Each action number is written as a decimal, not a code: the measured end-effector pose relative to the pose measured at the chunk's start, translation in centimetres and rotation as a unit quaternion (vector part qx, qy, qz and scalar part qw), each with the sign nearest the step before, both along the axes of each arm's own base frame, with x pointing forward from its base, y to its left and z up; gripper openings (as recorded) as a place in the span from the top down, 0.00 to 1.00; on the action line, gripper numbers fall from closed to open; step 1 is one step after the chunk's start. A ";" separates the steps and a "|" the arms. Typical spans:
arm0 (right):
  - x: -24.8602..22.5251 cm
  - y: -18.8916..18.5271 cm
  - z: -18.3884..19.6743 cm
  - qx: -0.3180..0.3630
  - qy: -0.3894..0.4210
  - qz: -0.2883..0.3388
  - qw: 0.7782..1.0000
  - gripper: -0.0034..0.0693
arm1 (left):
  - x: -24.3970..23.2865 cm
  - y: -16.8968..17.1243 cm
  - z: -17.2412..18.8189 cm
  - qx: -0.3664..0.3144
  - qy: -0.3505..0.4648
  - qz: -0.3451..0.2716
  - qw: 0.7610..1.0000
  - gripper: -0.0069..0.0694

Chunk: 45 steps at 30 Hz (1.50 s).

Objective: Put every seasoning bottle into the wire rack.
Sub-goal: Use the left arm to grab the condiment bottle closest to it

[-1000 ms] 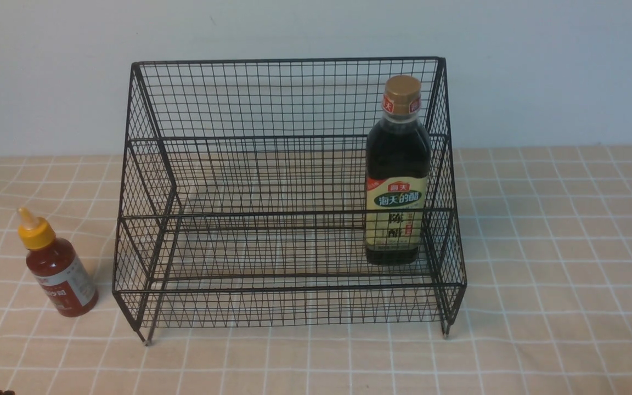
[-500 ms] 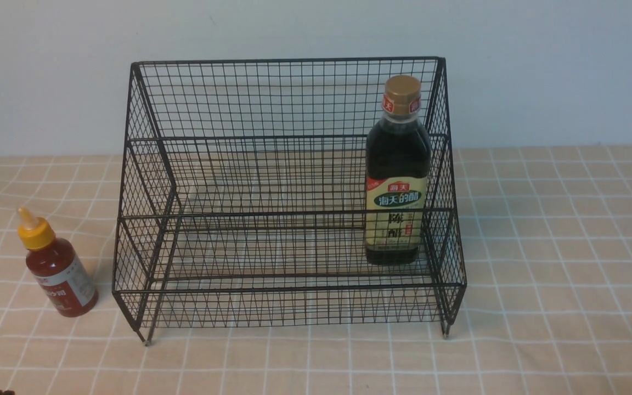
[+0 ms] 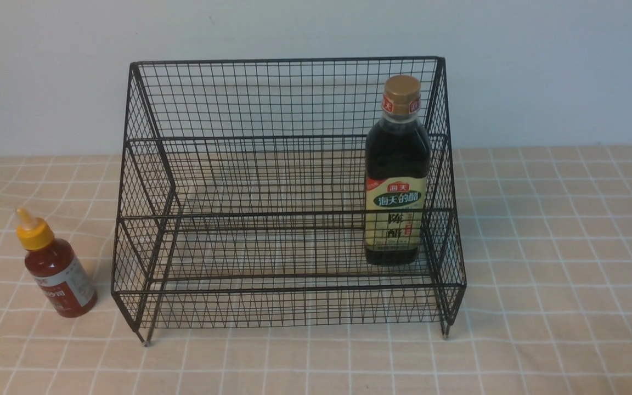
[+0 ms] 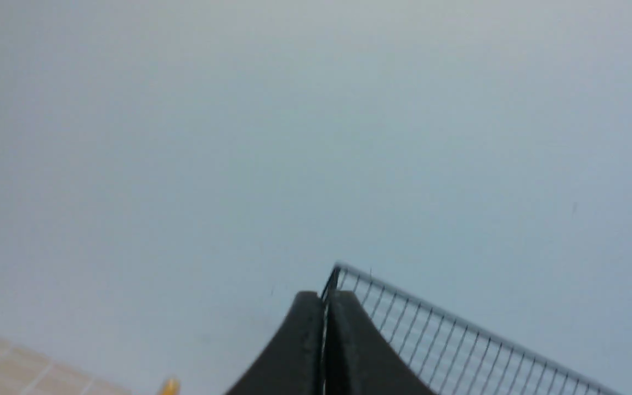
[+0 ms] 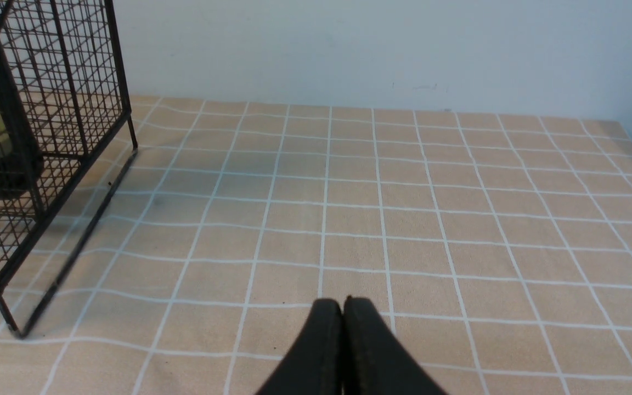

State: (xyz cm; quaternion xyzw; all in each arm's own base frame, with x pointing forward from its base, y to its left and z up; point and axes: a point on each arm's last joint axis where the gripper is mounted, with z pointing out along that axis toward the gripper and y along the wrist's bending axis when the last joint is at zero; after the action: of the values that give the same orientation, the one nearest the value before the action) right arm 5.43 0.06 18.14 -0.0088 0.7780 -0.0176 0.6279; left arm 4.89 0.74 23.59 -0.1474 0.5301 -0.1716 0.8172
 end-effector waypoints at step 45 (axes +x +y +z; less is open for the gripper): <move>0.0 0.0 0.0 0.000 0.000 0.000 1.000 0.97 | 21.1 0.9 -4.4 0.160 0.338 0.131 0.918 0.23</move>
State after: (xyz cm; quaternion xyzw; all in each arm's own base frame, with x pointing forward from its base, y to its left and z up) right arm 5.43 0.06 18.13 -0.0091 0.7781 -0.0179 0.6279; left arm 25.98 1.63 19.23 -0.1320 0.7712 0.0846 0.6170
